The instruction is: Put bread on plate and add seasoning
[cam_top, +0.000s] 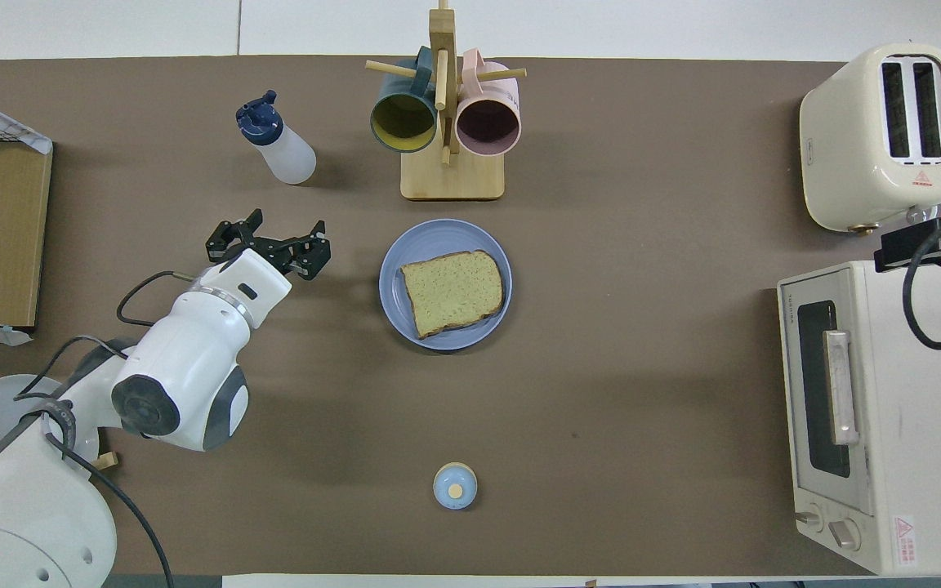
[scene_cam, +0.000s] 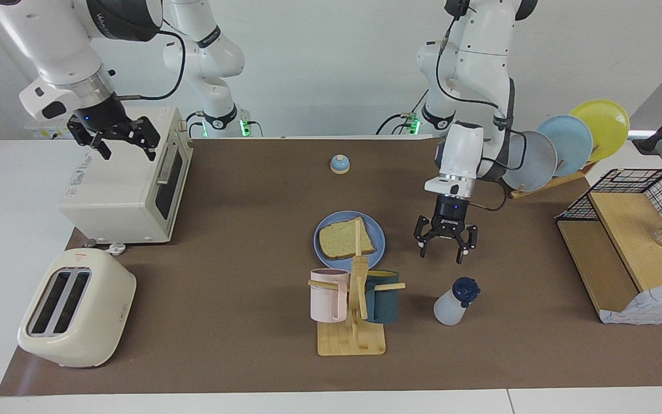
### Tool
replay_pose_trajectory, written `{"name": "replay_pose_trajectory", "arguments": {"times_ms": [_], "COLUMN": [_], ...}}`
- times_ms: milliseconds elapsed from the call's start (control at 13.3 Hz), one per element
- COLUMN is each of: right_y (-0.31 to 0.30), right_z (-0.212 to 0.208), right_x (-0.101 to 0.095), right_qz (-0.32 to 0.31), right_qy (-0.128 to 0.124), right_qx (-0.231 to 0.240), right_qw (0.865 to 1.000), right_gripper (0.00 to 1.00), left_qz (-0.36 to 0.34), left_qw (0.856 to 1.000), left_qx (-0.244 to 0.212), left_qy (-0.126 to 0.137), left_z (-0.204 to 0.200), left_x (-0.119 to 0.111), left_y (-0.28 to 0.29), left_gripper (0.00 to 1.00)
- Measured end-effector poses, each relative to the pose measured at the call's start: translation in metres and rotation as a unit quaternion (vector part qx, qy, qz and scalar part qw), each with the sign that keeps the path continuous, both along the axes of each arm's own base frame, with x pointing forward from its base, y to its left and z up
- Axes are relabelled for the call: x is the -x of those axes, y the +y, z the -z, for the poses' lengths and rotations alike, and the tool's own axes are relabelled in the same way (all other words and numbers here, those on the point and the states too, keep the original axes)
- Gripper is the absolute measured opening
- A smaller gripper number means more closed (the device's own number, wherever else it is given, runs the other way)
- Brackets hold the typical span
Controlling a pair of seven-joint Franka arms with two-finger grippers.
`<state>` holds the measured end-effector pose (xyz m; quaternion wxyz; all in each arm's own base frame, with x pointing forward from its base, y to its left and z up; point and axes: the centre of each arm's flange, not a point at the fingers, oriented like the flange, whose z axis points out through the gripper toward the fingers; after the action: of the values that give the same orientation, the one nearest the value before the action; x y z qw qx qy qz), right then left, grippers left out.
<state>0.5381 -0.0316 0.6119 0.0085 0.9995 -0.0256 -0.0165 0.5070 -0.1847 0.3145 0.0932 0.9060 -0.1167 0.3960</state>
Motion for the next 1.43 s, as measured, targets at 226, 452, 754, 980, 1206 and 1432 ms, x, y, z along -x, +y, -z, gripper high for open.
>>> {"name": "replay_pose_trajectory", "arguments": {"times_ms": [226, 452, 754, 980, 1206, 1432], "right_y": [0.0, 0.0, 0.0, 0.0, 0.0, 0.0], "right_z": [0.0, 0.0, 0.0, 0.0, 0.0, 0.0], "right_x": [0.0, 0.0, 0.0, 0.0, 0.0, 0.0], "right_qz": [0.0, 0.0, 0.0, 0.0, 0.0, 0.0], "right_qy": [0.0, 0.0, 0.0, 0.0, 0.0, 0.0], "right_qx": [0.0, 0.0, 0.0, 0.0, 0.0, 0.0], "right_qw": [1.0, 1.0, 1.0, 1.0, 1.0, 1.0], "right_gripper": [1.0, 1.0, 1.0, 1.0, 1.0, 1.0], "left_qz": [0.008, 0.003, -0.02, -0.042, -0.058, -0.071], "left_qw": [0.999, 0.998, 0.992, 0.986, 0.978, 0.965], "left_qx": [0.031, 0.043, 0.047, 0.024, -0.007, -0.043], "left_qy": [0.014, 0.054, 0.115, 0.162, 0.203, 0.247], "left_z": [-0.01, -0.023, -0.084, -0.147, -0.202, -0.234], "left_x": [0.037, 0.055, 0.064, 0.054, 0.044, 0.041], "left_y": [-0.027, -0.049, -0.078, -0.09, -0.097, -0.091], "left_gripper": [1.0, 1.0, 1.0, 1.0, 1.0, 1.0]}}
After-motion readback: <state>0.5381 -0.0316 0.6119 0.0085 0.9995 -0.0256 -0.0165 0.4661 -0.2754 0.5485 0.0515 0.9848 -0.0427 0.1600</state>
